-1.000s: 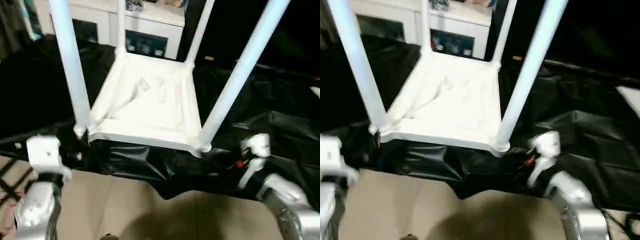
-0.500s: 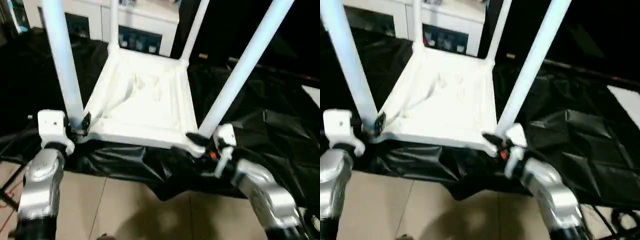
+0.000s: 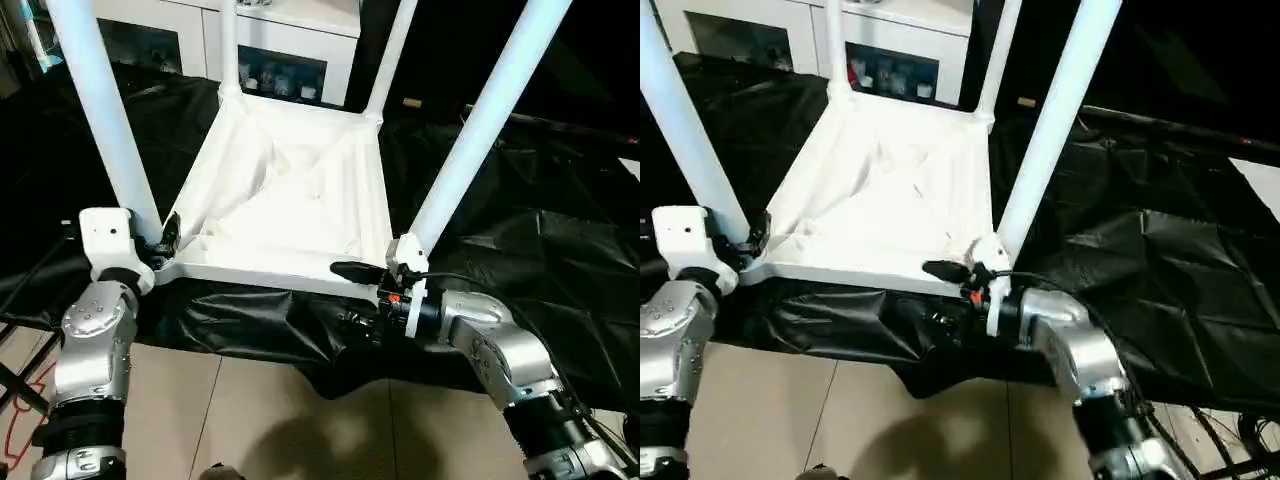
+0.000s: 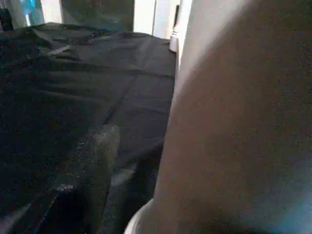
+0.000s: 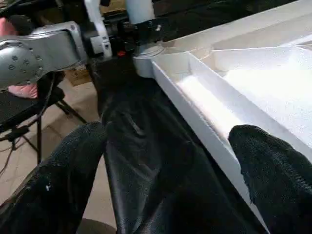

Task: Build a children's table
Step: Flip table

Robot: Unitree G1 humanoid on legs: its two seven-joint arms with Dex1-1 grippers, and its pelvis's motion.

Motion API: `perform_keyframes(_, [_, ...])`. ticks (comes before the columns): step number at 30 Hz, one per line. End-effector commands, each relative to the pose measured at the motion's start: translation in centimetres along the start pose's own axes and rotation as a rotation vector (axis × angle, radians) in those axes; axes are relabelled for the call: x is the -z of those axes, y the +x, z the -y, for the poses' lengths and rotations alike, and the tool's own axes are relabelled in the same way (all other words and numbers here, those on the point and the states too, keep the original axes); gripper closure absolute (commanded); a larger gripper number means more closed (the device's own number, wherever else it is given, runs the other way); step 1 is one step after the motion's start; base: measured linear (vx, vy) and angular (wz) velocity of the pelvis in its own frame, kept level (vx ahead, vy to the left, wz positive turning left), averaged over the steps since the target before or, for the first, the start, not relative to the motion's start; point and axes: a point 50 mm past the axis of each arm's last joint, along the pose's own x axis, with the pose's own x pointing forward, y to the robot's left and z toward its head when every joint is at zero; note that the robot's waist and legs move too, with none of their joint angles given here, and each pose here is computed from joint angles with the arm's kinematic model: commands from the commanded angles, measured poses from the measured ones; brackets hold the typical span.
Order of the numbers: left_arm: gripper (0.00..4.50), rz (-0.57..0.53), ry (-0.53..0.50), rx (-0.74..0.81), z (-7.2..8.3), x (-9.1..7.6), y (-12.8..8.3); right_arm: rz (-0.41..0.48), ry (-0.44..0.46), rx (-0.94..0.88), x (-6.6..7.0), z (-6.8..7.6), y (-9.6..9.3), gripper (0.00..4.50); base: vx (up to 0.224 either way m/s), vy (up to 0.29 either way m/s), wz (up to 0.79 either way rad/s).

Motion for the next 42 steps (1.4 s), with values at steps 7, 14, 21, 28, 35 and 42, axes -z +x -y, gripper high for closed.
perform_keyframes(7, [1.40, 0.037, 0.005, 0.011, 0.8, -0.4, -0.1, -0.031, -0.023, -0.053, -0.2, 0.8, 0.4, 0.00, 0.000, 0.000, 0.00])
perform_keyframes(14, [1.90, 0.041, -0.001, 0.037, 1.6, -0.3, -0.3, -0.030, -0.039, -0.064, -0.3, 1.4, 0.5, 0.00, 0.000, 0.000, 0.00])
perform_keyframes(21, [2.30, 0.042, -0.048, 0.078, 2.6, -0.2, -0.4, -0.023, -0.047, -0.062, -0.3, 1.5, 0.6, 0.00, 0.000, 0.000, 0.00])
perform_keyframes(28, [2.33, 0.016, -0.272, 0.114, 4.8, -0.4, 0.1, -0.008, -0.051, -0.055, -0.4, 1.6, 0.4, 0.00, 0.000, 0.000, 0.00])
perform_keyframes(35, [2.33, 0.004, -0.373, 0.136, 6.5, -0.8, 1.0, 0.134, -0.064, 0.288, -2.2, 4.4, 0.6, 0.00, 0.000, 0.000, 0.00])
perform_keyframes(42, [2.33, -0.009, -0.380, 0.196, 8.3, -1.4, 1.8, 0.109, -0.059, 0.273, -1.9, 4.2, 1.2, 0.00, 0.000, 0.000, 0.00])
